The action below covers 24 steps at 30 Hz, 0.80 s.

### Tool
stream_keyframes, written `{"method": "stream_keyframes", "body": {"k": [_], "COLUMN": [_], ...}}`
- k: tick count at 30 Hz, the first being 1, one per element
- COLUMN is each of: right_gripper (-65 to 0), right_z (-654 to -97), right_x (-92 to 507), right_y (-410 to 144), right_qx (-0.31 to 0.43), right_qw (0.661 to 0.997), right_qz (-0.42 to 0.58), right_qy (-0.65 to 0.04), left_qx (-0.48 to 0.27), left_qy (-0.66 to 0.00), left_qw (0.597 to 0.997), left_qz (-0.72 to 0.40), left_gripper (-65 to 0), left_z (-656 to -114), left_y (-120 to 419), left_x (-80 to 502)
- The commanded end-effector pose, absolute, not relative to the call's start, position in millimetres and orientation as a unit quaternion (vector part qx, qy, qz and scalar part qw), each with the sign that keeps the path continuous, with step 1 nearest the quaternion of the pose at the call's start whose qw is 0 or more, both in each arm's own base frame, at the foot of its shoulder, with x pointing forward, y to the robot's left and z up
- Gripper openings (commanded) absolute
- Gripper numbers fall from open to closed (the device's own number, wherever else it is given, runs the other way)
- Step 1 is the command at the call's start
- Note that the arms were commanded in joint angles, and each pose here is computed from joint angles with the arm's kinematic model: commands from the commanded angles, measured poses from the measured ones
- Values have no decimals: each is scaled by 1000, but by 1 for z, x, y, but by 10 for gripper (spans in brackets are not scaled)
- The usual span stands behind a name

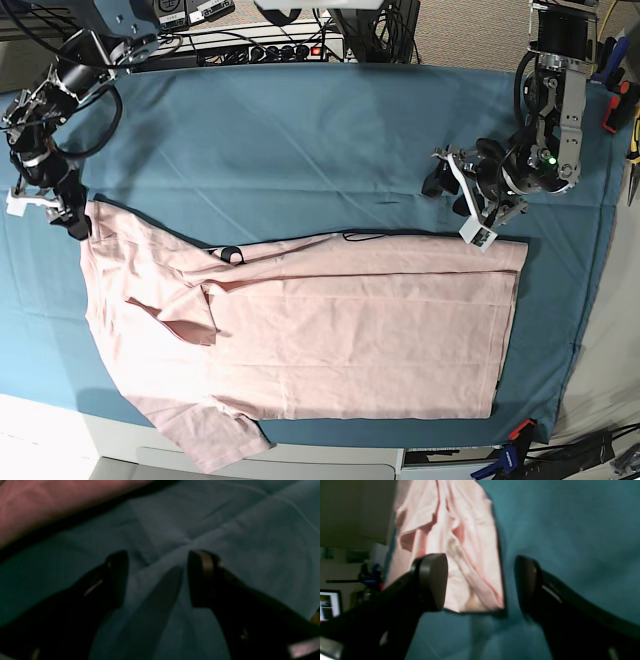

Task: Fold the T-shirt properly
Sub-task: 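Lower the left gripper to the folded edge corner and grasp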

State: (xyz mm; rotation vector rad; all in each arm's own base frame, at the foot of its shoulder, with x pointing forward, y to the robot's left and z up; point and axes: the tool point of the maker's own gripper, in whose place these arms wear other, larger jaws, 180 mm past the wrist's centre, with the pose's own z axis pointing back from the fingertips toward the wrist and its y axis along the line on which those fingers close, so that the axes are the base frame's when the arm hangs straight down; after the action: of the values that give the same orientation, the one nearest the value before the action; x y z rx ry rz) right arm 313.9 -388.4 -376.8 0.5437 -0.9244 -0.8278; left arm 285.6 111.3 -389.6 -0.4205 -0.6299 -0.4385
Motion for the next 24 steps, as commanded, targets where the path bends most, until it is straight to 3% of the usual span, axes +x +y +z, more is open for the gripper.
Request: {"method": "stream_keyframes", "body": {"k": [1,13,18,24], "right_gripper": [-238,-248,-495,-609], "right_z": [-378,-390,-389,-379], "right_x": [313,307,307,313], "right_y": [-390,-375,-370,-365], "right_qx": [246,268,274,296], "right_qw": [791,804,812,801], "right_qz": [-379,-373,-351,-335], "right_qy": [-412,-377,-378,-399], "left_qx": [-205,-207,-205,-200], "left_qy": [-316,-317,-317,-320], "left_qw": [901,900,902,902], "left_qz": [-216,-215,-209,-208], "left_gripper": [-272,-273,-273,-272], "left_z": [-382,-381,-381,-380], "left_y": [112,111,112,114], "left_x": [291,291,292,295]}}
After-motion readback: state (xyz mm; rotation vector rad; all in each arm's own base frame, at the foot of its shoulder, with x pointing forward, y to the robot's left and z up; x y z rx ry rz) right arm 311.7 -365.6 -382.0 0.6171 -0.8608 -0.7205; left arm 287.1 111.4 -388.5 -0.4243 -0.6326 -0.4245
